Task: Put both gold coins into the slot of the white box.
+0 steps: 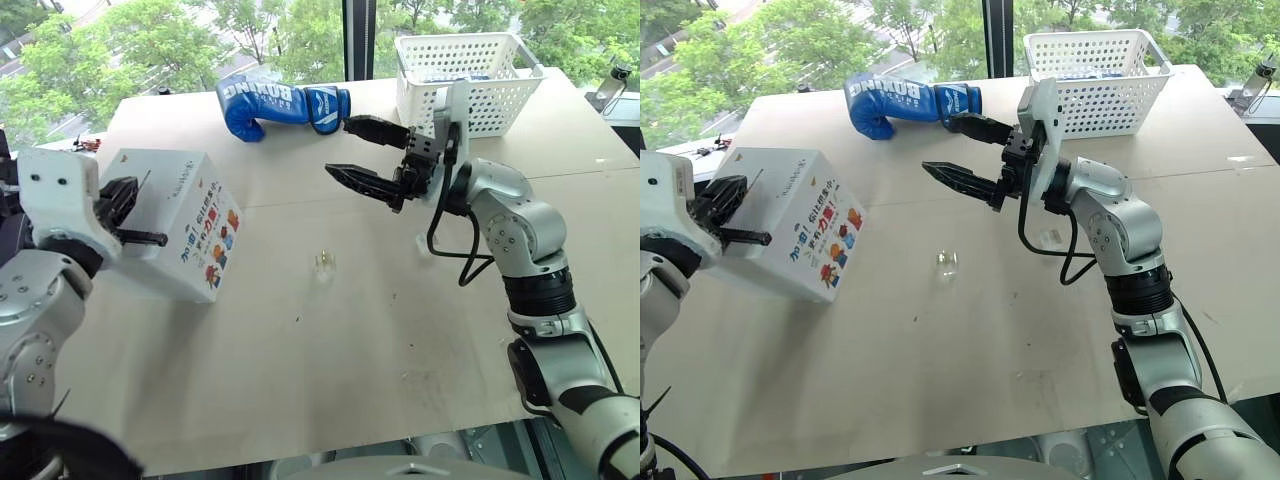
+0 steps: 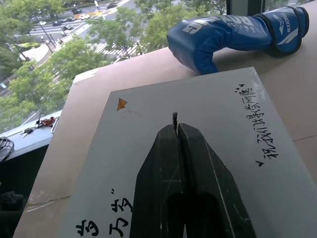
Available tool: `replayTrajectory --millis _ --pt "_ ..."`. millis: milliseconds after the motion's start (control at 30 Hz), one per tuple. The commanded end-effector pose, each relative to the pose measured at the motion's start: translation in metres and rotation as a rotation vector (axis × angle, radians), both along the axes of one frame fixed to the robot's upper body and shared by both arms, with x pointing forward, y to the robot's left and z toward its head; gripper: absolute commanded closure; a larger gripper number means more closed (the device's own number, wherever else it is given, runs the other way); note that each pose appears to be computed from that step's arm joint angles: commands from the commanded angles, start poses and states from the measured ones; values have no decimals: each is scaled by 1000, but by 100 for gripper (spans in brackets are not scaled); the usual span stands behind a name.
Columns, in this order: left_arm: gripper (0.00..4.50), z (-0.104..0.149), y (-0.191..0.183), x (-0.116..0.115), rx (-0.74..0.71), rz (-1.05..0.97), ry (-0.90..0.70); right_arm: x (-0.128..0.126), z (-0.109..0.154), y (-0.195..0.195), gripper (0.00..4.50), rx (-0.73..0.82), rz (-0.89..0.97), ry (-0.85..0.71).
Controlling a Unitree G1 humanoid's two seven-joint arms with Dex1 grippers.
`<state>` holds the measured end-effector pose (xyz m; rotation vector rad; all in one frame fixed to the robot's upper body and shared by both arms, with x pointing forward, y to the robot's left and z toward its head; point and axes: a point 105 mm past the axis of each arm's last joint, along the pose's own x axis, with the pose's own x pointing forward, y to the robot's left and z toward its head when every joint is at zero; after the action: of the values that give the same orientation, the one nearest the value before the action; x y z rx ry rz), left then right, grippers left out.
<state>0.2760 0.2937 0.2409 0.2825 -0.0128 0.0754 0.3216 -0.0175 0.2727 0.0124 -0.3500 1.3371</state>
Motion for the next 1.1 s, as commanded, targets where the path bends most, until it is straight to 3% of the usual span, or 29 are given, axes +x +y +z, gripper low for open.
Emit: replayTrajectory --millis 33,200,267,433,533,567,633,700,800,1000,1100 --pt "450 -1 -2 0 -2 -14 -4 -8 14 -2 23 31 3 -65" --pt "450 -5 -3 2 -32 -17 -2 -8 15 -2 23 33 -1 -66" --pt "398 -4 -3 2 -60 -22 -9 -8 14 -2 16 33 -1 -66" --pt "174 7 -2 3 -44 -3 -67 -8 13 -3 16 33 -3 -63" --pt "29 27 -11 0 -54 -67 -170 -8 6 -3 16 18 -2 -47" --pt "1 35 -17 -3 -70 -106 -211 -8 0 -2 16 3 0 -36" --pt "1 48 -35 -12 -126 -239 -287 -10 -22 1 16 -62 3 -8" --pt "1 47 -61 -25 -197 -428 -276 -10 -46 4 16 -111 -8 17" --pt "1 11 -94 -47 -210 -641 -69 -12 -85 14 16 -200 -25 23" --pt "1 -54 -96 -69 -159 -604 198 -5 -133 41 16 -232 -138 56" --pt "1 -66 -98 -79 -167 -598 192 -1 -139 48 16 -203 -183 73"
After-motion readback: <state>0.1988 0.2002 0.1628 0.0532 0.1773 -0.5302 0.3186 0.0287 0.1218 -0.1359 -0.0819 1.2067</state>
